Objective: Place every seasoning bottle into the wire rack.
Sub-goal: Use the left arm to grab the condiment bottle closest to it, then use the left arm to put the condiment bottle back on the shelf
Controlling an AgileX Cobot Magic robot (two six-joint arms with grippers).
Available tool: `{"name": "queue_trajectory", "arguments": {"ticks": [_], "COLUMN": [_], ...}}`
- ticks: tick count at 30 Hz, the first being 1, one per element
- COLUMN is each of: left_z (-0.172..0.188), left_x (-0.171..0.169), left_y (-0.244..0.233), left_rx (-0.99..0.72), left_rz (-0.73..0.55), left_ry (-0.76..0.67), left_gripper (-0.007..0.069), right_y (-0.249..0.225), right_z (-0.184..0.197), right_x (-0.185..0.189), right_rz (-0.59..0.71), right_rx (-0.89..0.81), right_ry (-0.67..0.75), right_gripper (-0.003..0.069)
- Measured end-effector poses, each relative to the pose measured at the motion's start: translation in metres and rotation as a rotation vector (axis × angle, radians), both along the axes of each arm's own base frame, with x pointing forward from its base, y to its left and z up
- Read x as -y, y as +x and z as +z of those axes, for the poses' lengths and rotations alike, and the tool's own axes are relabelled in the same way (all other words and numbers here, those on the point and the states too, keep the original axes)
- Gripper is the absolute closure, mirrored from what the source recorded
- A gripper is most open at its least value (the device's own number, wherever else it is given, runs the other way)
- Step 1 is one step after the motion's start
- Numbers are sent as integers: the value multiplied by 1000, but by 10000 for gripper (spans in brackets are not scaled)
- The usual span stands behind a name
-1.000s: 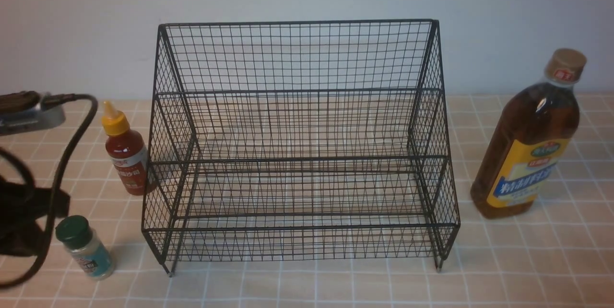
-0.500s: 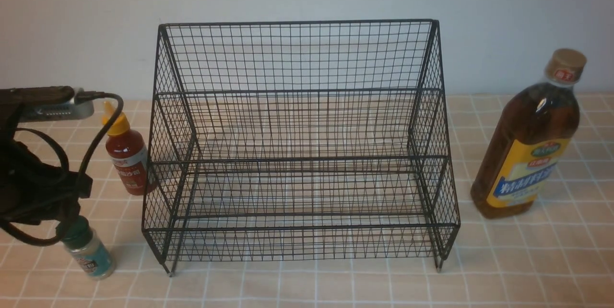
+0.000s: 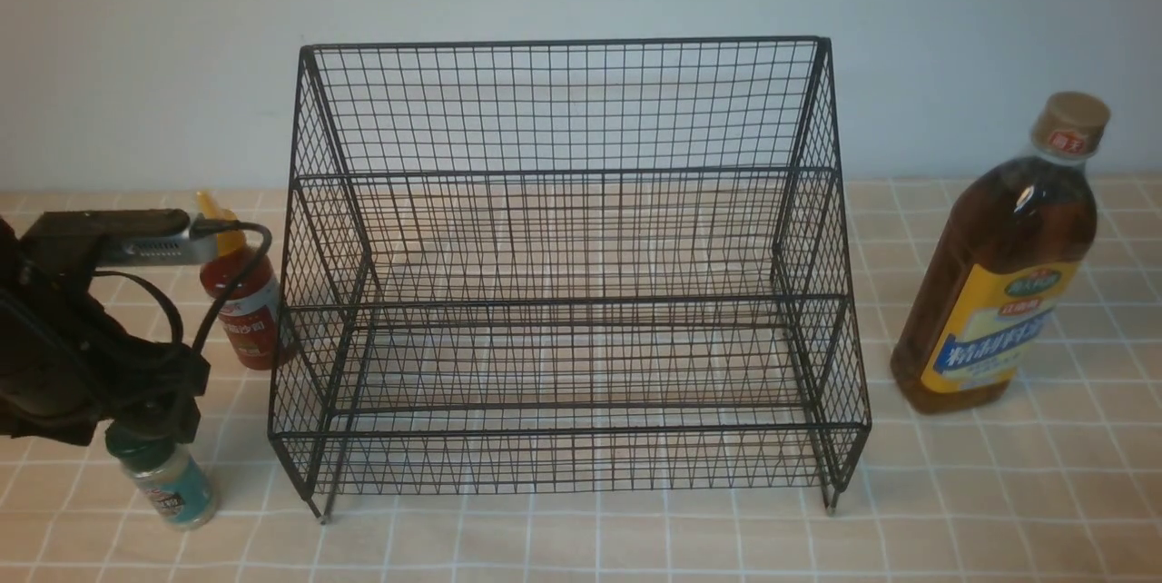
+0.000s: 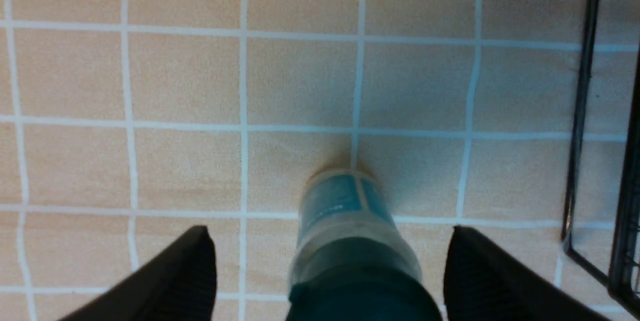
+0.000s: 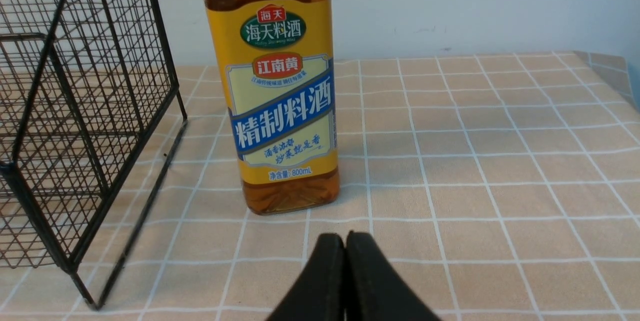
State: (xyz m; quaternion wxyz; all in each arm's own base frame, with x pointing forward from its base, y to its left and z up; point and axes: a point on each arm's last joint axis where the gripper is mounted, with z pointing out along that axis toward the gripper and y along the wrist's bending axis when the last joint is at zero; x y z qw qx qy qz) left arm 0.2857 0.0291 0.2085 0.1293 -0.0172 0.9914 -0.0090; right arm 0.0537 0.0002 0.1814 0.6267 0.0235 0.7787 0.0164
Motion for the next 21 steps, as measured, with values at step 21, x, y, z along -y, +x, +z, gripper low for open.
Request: {"name": "queue_trajectory", "arguments": {"ticks": [21], "left_z": [145], "left_x": [19], "left_y": [-42], "left_rx": [136], "left_rz": [-31], "left_ry": [20], "left_gripper": [285], "right_y": [0], "right_z": [0], "right_x": [0], "right_rz": [0], "right_rx": [0], "right_ry": [0], "right_gripper": [669]}}
